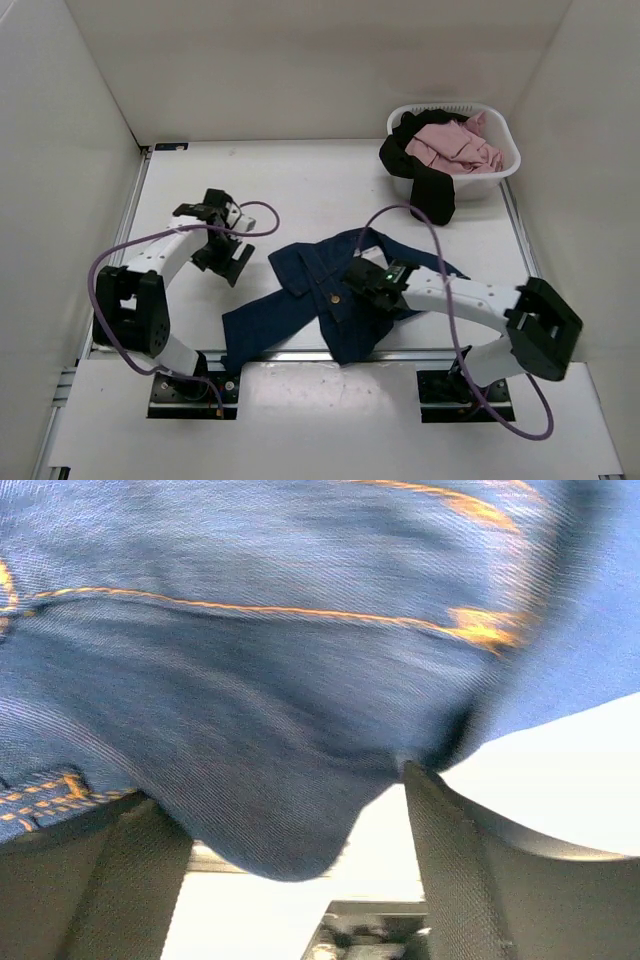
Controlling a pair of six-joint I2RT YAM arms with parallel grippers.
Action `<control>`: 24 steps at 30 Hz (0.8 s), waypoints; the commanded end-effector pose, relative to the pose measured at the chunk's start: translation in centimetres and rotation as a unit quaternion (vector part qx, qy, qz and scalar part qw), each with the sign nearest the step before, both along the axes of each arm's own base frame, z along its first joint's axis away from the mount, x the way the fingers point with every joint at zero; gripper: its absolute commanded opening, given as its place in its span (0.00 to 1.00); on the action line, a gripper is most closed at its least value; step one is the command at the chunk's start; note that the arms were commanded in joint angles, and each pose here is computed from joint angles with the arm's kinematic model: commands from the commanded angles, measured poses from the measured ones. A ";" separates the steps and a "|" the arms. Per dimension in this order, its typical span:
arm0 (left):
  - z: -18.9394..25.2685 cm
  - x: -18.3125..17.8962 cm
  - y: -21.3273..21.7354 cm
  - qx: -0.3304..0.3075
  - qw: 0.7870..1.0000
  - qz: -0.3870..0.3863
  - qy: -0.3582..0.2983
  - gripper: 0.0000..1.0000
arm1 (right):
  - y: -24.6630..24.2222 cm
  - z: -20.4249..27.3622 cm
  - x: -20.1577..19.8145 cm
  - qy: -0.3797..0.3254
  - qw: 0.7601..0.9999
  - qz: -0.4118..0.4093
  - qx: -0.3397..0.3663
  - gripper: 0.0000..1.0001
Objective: Fold and stack the trousers
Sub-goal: Flatten the trousers out
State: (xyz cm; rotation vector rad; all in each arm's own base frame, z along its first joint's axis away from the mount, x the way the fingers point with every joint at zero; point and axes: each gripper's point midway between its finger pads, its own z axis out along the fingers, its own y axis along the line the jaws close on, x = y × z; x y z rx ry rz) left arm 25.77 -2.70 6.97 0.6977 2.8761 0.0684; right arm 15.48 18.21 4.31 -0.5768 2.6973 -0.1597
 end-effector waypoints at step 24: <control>-6.8 6.7 -15.4 -0.182 0.974 -0.099 0.094 0.46 | 11.5 7.5 12.0 -0.157 0.953 -0.091 0.244 0.77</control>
